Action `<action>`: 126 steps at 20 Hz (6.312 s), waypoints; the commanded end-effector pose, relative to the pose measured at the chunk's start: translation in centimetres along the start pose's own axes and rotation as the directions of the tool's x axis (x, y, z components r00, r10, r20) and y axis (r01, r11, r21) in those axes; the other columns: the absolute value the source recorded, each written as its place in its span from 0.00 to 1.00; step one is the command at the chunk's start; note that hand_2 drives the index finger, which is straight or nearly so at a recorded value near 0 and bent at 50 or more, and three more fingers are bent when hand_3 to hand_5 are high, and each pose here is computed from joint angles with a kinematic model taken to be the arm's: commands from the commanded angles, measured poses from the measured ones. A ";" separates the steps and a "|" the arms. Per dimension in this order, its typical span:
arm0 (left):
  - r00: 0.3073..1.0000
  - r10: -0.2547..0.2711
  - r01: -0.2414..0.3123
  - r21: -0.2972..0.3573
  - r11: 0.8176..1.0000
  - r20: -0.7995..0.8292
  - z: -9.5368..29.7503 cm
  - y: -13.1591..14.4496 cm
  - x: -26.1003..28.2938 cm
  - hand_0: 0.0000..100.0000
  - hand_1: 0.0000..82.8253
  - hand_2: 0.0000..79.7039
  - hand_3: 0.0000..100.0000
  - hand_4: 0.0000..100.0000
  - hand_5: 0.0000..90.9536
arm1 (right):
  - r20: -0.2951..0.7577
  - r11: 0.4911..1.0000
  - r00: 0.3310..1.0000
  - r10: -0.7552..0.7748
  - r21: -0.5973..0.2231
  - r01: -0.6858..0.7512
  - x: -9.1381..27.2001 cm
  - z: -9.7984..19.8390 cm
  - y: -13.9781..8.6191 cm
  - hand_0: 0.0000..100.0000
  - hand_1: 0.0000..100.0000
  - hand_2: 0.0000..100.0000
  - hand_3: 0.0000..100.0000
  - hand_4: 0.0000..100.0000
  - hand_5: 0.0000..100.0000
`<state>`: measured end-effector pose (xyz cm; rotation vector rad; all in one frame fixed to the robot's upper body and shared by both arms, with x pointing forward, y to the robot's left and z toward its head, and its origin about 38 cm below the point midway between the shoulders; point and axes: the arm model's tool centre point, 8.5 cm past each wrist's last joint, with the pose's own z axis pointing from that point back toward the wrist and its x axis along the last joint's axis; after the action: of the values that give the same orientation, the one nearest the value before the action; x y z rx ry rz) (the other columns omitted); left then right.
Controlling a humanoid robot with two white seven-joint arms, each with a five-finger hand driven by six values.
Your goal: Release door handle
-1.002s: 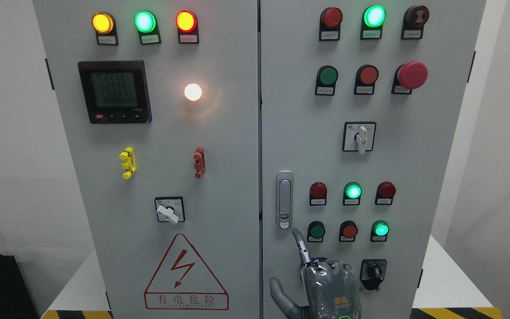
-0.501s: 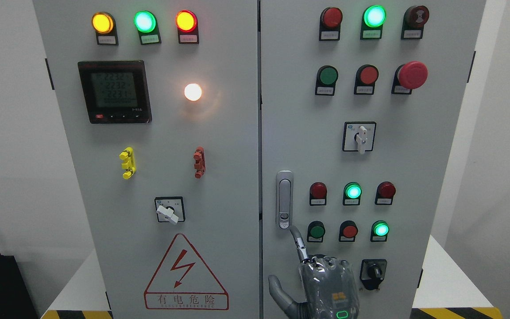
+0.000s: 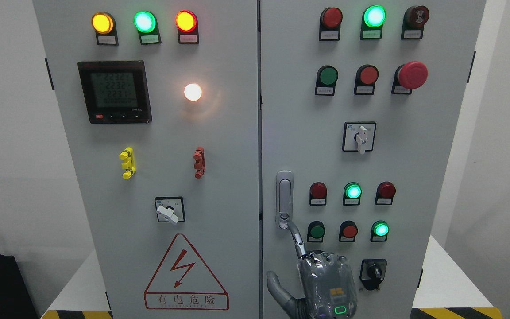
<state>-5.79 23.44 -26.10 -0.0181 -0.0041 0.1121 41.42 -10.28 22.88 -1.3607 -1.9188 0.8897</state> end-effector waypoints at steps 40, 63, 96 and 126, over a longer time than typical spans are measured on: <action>1.000 -0.013 0.013 0.000 1.000 -0.020 0.1 0.0 -0.7 0.12 0.47 0.00 0.00 0.00 0.00 | 0.006 0.999 1.000 0.000 0.048 0.000 0.4 0.1 1.1 0.32 0.24 0.00 1.00 1.00 0.98; 1.000 -0.013 0.013 0.000 1.000 -0.020 0.1 0.0 -0.7 0.12 0.47 0.00 0.00 0.00 0.00 | -0.002 0.998 1.000 -0.002 0.067 0.002 0.4 0.3 1.3 0.32 0.25 0.00 1.00 1.00 0.98; 1.000 -0.013 0.013 0.001 1.000 -0.020 0.1 0.1 -0.7 0.12 0.47 0.00 0.00 0.00 0.00 | 0.005 1.000 1.000 -0.010 -0.006 0.010 0.3 0.0 -0.2 0.32 0.25 0.00 1.00 1.00 0.98; 1.000 -0.013 0.013 0.001 1.000 -0.020 0.1 0.1 -0.7 0.12 0.47 0.00 0.00 0.00 0.00 | 0.008 0.992 0.997 -0.082 -0.097 0.083 0.7 0.5 -3.0 0.54 0.25 1.00 1.00 0.95 0.95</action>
<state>-5.79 23.44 -26.10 -0.0180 -0.0041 0.1121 39.65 -10.33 23.92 -1.3157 -2.0048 0.7949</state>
